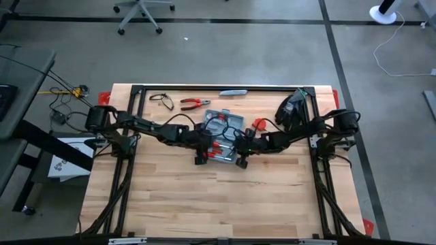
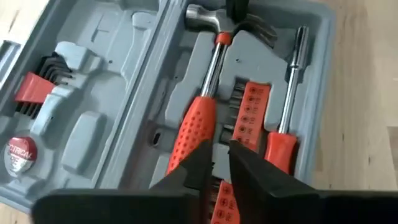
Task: Prefit tool cases
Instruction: Remove the orange hammer from the gray tool case
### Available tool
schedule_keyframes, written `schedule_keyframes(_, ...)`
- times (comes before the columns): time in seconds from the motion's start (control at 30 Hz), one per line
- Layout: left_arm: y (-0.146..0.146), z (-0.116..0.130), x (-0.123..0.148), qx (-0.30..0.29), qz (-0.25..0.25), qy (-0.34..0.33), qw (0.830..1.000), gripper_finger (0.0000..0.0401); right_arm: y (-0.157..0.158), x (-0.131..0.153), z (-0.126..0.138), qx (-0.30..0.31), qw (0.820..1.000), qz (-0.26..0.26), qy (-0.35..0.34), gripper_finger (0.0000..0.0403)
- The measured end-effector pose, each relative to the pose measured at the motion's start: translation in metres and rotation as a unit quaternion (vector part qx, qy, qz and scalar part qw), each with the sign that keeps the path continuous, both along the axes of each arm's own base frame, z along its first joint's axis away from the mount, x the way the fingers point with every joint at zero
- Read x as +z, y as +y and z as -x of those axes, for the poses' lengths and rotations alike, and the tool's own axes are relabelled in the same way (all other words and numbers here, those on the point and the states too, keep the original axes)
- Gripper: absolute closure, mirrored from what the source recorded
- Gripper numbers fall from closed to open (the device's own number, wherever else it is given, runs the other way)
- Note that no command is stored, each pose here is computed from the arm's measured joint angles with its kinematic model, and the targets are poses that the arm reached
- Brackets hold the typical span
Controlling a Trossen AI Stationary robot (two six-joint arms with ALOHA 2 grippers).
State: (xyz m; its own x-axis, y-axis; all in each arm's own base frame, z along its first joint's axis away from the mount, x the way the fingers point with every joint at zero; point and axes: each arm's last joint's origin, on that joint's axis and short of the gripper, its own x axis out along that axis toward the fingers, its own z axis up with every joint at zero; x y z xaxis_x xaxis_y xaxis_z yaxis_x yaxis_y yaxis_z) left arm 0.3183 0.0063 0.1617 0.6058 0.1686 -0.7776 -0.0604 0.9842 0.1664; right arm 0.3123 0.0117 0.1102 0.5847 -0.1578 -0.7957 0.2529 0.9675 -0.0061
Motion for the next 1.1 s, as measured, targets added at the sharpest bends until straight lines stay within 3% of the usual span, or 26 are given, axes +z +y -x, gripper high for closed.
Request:
schedule_keyframes(0.2, -0.003, 0.002, -0.003, -0.016, -0.069, 0.026, 0.997, 0.0274, 0.0, 0.0, 0.0, 0.003, 1.0, 0.0, 0.001, 0.0403)
schedule_keyframes(0.33, -0.007, 0.003, -0.012, -0.034, -0.083, 0.058, 0.994, 0.0235, 0.0, 0.0, 0.0, 0.003, 1.0, 0.0, 0.001, 0.0403)
schedule_keyframes(0.47, -0.008, 0.002, -0.023, -0.014, -0.139, 0.082, 0.987, 0.0215, 0.0, 0.0, 0.0, 0.003, 1.0, -0.001, 0.001, 0.0403)
schedule_keyframes(0.7, -0.007, -0.007, -0.053, -0.007, -0.271, 0.129, 0.954, 0.0218, 0.001, 0.0, 0.0, 0.004, 1.0, -0.003, -0.001, 0.0403)
schedule_keyframes(0.9, -0.005, -0.011, -0.066, -0.006, -0.323, 0.147, 0.935, 0.023, 0.001, 0.0, 0.0, 0.005, 1.0, -0.003, -0.001, 0.0403)
schedule_keyframes(1.1, 0.003, -0.014, -0.067, -0.013, -0.321, 0.139, 0.937, 0.0239, 0.001, 0.0, 0.0, 0.008, 1.0, 0.0, 0.001, 0.0403)
